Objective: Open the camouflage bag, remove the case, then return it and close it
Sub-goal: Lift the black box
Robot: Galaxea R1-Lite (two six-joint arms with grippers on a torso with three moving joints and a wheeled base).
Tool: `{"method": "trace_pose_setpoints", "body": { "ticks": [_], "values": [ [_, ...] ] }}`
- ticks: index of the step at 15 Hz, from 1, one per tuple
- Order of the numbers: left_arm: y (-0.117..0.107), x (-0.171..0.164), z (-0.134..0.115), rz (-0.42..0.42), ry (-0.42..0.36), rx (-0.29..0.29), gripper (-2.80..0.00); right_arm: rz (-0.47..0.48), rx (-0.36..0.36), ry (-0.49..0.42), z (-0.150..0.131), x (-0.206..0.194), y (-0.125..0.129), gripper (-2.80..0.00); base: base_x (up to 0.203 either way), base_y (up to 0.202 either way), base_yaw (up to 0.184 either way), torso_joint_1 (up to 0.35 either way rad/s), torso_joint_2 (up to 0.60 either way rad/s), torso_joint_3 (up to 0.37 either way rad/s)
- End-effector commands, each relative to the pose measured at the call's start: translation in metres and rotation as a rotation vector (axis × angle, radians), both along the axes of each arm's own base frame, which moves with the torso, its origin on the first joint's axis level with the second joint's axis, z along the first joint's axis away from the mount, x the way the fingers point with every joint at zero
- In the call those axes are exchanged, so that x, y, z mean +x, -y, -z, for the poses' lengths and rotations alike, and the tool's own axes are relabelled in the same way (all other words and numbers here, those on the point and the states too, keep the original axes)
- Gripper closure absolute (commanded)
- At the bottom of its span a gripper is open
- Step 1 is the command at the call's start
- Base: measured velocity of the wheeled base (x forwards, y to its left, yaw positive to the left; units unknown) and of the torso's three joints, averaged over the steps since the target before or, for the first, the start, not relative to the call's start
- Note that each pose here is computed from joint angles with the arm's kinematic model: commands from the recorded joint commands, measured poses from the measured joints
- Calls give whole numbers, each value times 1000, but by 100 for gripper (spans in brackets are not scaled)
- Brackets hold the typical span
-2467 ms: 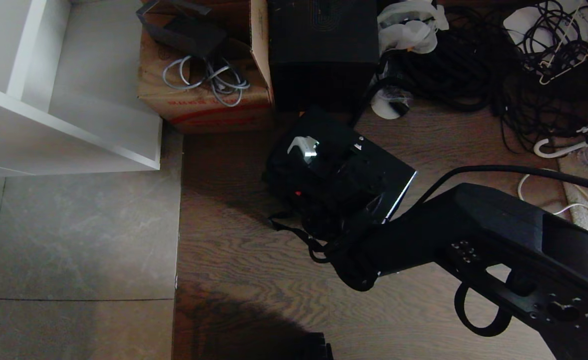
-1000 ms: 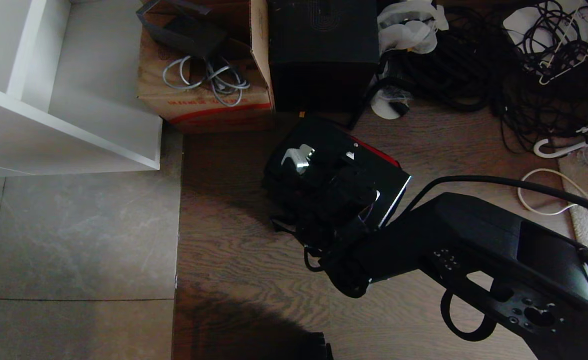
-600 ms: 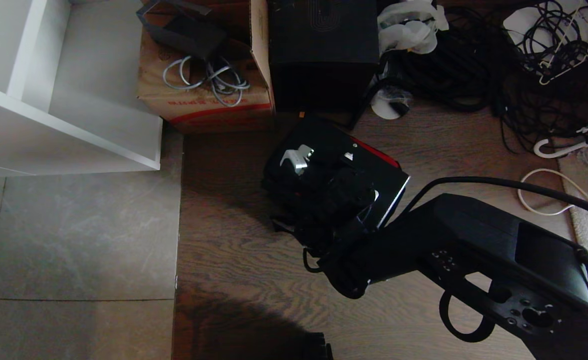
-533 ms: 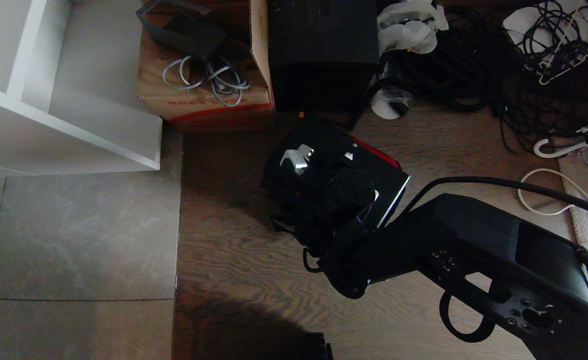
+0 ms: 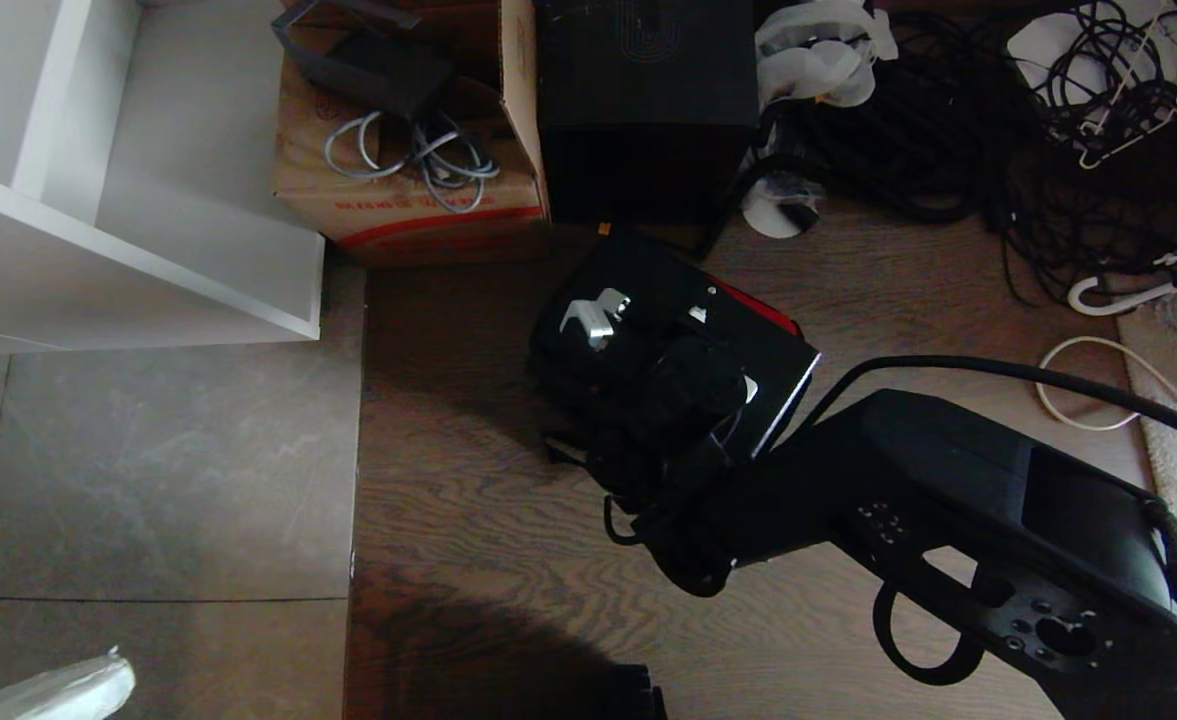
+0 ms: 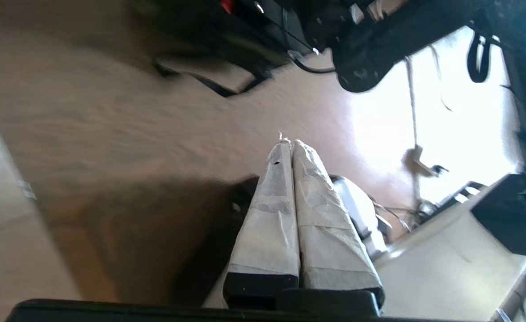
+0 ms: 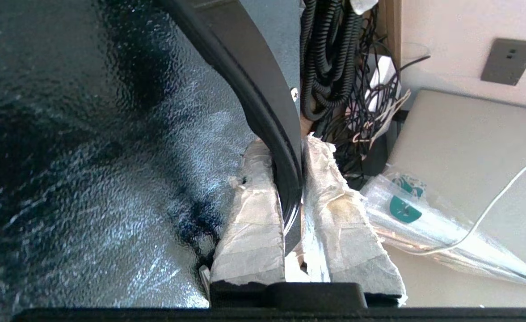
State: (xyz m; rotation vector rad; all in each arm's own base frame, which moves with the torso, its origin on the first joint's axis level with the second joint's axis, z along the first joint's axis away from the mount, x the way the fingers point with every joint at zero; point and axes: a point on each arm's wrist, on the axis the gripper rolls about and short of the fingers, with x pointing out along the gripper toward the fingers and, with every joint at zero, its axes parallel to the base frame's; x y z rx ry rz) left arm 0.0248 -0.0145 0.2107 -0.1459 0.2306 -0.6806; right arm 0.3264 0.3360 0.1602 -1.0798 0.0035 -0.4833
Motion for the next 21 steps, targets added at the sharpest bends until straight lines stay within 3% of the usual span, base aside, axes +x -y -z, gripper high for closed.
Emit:
{"method": "trace_pose_setpoints", "body": {
  "ticks": [1,4,8,12,17,21],
  "values": [
    [1,24,0,31,-104,-7,0,9,1,-1,-1,0,1,0,0,0,0,0,0,0],
    [2,46,-3,53,-159,-18,0,11,1,-3,0,0,1,0,0,0,0,0,0,0],
    [9,84,-22,73,-218,-117,0,11,1,-3,0,0,1,0,0,0,0,0,0,0],
    [18,116,-28,96,-229,-162,0,12,1,-5,1,0,0,0,0,0,0,0,0,0],
    [25,161,-24,28,-321,-219,0,47,9,-31,5,1,0,0,0,0,0,0,0,0],
    [30,206,-8,-40,-373,-364,0,48,10,-32,6,1,0,0,0,0,0,0,0,0]
  ]
}}
